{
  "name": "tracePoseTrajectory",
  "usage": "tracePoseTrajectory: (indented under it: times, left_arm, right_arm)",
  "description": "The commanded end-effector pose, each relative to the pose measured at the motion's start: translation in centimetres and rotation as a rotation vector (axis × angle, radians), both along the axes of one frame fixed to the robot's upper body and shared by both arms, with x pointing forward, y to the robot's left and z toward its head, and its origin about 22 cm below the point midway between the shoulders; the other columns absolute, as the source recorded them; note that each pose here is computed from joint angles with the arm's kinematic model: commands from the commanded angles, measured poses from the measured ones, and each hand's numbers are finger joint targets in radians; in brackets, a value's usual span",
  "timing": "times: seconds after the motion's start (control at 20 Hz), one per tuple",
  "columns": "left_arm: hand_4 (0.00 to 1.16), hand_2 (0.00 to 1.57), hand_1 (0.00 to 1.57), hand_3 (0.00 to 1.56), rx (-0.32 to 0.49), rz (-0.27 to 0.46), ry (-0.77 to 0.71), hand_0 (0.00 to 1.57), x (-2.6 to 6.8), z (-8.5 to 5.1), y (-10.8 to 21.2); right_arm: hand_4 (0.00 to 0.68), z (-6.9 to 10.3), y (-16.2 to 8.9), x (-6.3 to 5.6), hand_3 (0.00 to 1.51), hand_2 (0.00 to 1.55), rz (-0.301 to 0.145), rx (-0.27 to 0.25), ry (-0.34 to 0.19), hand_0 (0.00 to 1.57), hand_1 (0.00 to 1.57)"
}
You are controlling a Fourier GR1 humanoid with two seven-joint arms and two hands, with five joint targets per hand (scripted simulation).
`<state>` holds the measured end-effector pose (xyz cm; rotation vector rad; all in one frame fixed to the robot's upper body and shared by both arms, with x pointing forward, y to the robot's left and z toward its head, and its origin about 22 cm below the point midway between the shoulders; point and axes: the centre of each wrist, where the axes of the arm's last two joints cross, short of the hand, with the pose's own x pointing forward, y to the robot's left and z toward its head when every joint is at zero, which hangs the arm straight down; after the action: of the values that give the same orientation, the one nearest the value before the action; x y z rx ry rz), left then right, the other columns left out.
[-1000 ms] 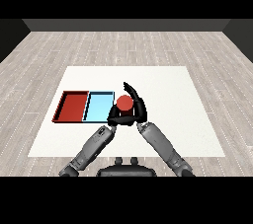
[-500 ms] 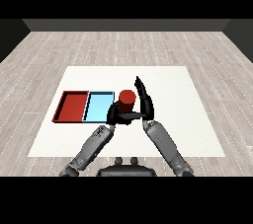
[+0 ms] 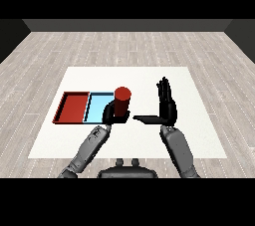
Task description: Pick the red can and put it in the red box
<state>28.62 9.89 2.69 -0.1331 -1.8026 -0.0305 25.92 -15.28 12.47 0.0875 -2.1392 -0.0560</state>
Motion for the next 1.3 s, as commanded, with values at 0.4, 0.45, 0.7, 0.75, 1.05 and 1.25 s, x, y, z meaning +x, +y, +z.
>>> tracePoseTrajectory:
  times: [0.4, 0.45, 0.7, 0.75, 1.05, 1.25]
  left_arm:
    - [1.12, 1.57, 1.57, 1.46, 0.133, 0.226, 0.006, 1.57, 3.82, 2.7, 9.6]
    - [1.12, 1.57, 1.57, 1.47, 0.176, 0.25, 0.024, 1.57, 3.32, 1.8, 11.7]
    - [1.14, 1.56, 1.57, 1.47, 0.35, 0.391, 0.116, 1.57, 5.69, 2.5, 18.1]
    - [1.14, 1.55, 1.57, 1.47, 0.361, 0.426, 0.126, 1.57, 5.8, 3.1, 19.9]
    - [1.06, 1.55, 1.57, 1.48, 0.516, 0.607, 0.259, 1.57, 6.66, 0.3, 25.1]
    - [1.02, 1.54, 1.57, 1.46, 0.543, 0.667, 0.328, 1.57, 6.78, -1.1, 28.6]
  right_arm:
    - [0.0, -4.7, -9.5, -3.8, 0.0, 0.0, -0.168, -0.04, 0.064, 0.0, 0.0]
    - [0.0, -4.5, -8.6, -4.7, 0.0, 0.0, -0.173, -0.037, 0.073, 0.0, 0.0]
    - [0.0, -4.5, -10.3, -4.4, 0.0, 0.0, -0.202, -0.045, 0.087, 0.0, 0.0]
    - [0.0, -5.2, -10.4, -4.6, 0.0, 0.0, -0.184, -0.058, 0.073, 0.0, 0.0]
    - [0.0, -5.3, -9.2, -4.9, 0.0, 0.0, -0.198, -0.03, 0.116, 0.0, 0.0]
    - [0.0, -5.9, -9.7, -3.3, 0.0, 0.0, -0.185, -0.063, 0.106, 0.0, 0.0]
